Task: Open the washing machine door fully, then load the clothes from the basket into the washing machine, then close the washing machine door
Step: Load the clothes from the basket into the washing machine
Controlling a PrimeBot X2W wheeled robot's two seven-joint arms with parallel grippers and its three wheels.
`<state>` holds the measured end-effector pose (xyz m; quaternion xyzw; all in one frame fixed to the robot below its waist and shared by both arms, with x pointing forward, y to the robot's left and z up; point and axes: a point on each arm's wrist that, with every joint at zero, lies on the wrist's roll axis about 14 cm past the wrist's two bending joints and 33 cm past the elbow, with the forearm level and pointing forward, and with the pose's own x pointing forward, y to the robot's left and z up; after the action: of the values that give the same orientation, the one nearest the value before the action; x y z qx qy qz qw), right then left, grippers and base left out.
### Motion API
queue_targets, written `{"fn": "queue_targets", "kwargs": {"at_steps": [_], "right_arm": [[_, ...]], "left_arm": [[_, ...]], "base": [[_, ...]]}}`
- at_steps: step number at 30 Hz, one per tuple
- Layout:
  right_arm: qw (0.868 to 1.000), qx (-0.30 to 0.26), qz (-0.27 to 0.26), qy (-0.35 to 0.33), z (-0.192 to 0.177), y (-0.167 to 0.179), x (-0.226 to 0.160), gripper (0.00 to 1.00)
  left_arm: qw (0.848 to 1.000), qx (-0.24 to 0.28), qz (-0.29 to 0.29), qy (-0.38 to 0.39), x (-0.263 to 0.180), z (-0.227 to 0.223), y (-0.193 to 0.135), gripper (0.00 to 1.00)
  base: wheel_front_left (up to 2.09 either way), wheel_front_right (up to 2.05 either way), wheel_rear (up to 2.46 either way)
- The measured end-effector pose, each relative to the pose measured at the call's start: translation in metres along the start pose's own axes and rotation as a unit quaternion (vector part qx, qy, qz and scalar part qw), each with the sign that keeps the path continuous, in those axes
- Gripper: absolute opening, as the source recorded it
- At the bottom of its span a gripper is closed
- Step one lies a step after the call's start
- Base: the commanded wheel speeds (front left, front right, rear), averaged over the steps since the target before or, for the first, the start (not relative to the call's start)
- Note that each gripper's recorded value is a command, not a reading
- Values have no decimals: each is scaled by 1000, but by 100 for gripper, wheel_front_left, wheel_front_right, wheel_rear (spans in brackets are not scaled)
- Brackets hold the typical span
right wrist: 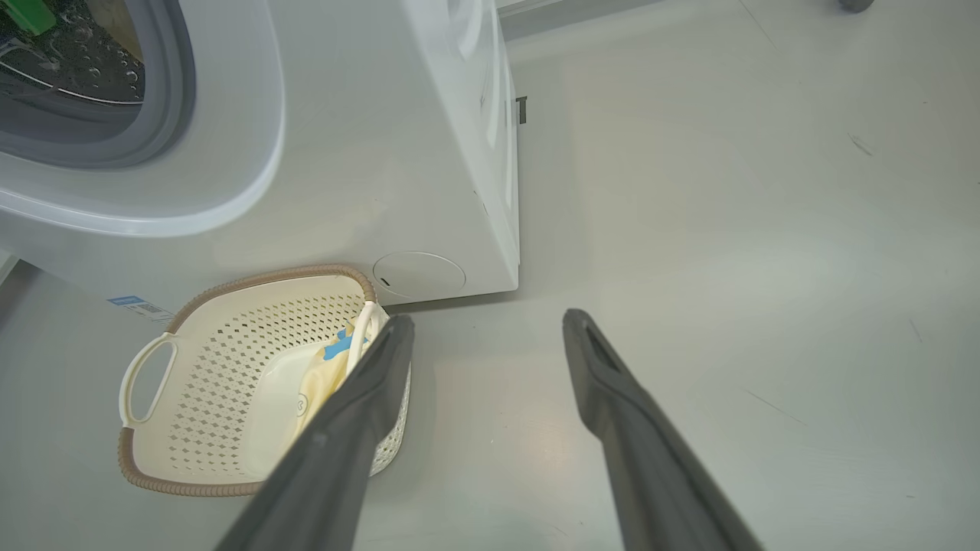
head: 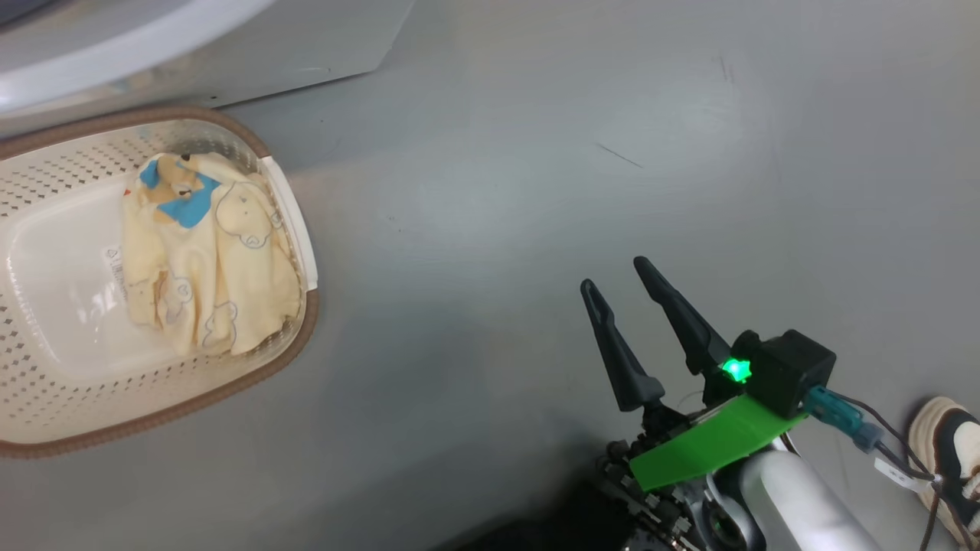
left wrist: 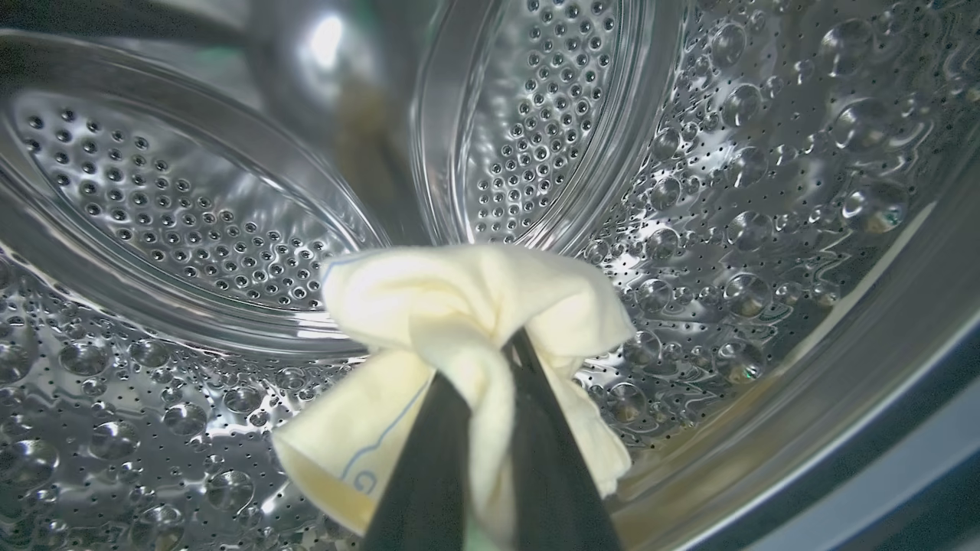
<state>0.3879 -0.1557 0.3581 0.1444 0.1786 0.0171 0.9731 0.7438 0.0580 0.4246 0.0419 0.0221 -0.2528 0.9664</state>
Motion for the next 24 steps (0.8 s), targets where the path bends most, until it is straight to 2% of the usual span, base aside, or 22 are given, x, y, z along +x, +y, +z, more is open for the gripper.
{"fn": "queue_targets", "kwargs": {"at_steps": [3,12,18,19,20,21,24], "right_arm": [[1000,0,0,0,0,0,0,100],[1000,-2,-5,1,1,-2,-3,100],[1000,-3,-6,0,1,-2,-3,100],[1000,-3,-5,-1,1,-2,-3,100],[1000,-3,-5,-1,2,-2,-3,100],[1000,-3,-4,-3,3,-1,-3,100],[1000,-2,-2,-6,5,0,-4,100]], "left_arm": [[1000,2,2,6,1,-5,1,0],[994,-10,6,107,-1,-45,5,0],[990,-27,6,137,0,-50,5,0],[990,-30,5,136,0,-49,5,31],[991,-27,4,132,0,-46,4,75],[991,-24,3,130,0,-44,4,100],[992,-26,5,124,-1,-38,5,100]], "base": [[0,0,0],[0,0,0],[0,0,0],[0,0,0],[0,0,0],[0,0,0],[0,0,0]]}}
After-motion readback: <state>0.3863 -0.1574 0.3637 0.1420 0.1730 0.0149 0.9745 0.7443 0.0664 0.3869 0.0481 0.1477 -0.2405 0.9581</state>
